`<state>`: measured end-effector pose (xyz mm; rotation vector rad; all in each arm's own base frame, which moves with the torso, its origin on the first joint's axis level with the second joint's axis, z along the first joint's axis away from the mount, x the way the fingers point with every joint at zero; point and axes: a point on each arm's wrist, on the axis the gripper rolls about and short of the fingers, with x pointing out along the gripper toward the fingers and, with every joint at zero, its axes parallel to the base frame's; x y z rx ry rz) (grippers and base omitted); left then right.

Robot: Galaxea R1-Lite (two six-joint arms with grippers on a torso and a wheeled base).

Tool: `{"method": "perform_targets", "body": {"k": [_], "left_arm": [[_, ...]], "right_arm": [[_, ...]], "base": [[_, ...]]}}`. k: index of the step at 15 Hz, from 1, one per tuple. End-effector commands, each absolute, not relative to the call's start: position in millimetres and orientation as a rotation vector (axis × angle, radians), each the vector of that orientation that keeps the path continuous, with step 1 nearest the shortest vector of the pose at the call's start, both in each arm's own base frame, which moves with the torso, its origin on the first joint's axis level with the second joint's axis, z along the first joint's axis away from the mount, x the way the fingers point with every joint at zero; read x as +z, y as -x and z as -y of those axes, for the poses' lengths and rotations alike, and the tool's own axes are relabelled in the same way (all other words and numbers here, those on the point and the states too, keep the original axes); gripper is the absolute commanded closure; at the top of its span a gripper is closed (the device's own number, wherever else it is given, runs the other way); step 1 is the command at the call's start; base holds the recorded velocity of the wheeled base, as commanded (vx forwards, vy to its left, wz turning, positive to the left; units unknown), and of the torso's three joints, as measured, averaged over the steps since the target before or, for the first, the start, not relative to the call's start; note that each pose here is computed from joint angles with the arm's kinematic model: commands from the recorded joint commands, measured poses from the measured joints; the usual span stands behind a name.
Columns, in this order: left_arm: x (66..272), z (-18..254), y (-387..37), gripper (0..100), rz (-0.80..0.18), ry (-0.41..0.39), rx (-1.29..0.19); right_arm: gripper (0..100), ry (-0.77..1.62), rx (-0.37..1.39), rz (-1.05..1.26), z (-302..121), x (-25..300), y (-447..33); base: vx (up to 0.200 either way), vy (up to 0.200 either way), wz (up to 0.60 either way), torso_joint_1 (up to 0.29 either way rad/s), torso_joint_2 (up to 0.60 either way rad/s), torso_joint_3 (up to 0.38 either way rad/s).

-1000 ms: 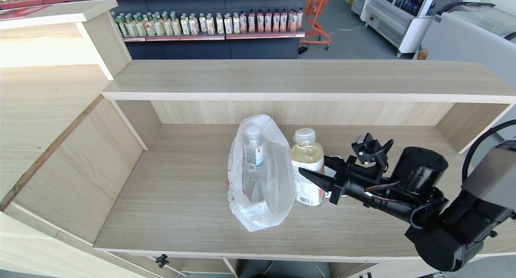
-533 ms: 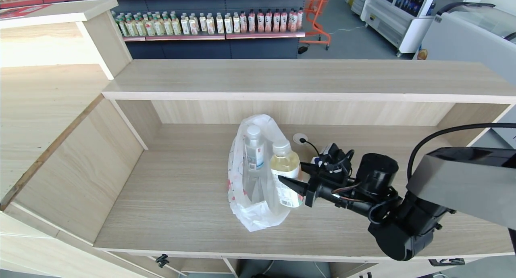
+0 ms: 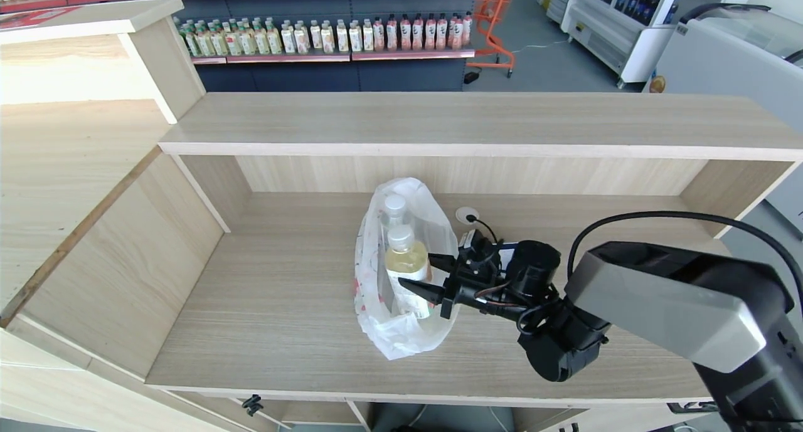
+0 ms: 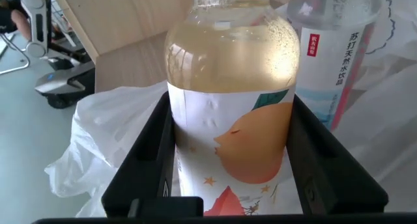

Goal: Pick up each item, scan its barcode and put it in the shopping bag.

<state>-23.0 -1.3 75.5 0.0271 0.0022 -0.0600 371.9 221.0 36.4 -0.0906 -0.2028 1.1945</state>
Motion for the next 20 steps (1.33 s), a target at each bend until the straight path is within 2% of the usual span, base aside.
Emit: {"method": "perform_targets", "body": {"k": [1,10,11,15,20], "left_arm": [[75,1,23,0,-0.002,-0.028,-0.06],[75,1,23,0,-0.004,-0.027,-0.061],[75,1,23,0,-0.004,-0.027,-0.06],[75,1,23,0,-0.004,-0.027,-0.06],[75,1,23,0,-0.002,-0.028,-0.06]], "right_arm": [[100,0.09,1.212,0.204,-234,17,-380],[100,0.108,1.212,0.223,-243,-2,-390],[0,0.109,1.211,0.222,-243,-2,-389],[0,0.093,1.209,0.237,-239,14,-389],[0,-0.062,1.219,0.19,-220,78,-364]], "base": [[0.0,0.0,0.0,0.0,0.0,0.0],[0.0,0.0,0.0,0.0,0.0,0.0],[0.0,0.0,0.0,0.0,0.0,0.0],[0.0,0.0,0.0,0.0,0.0,0.0],[0.0,0.0,0.0,0.0,0.0,0.0]]}}
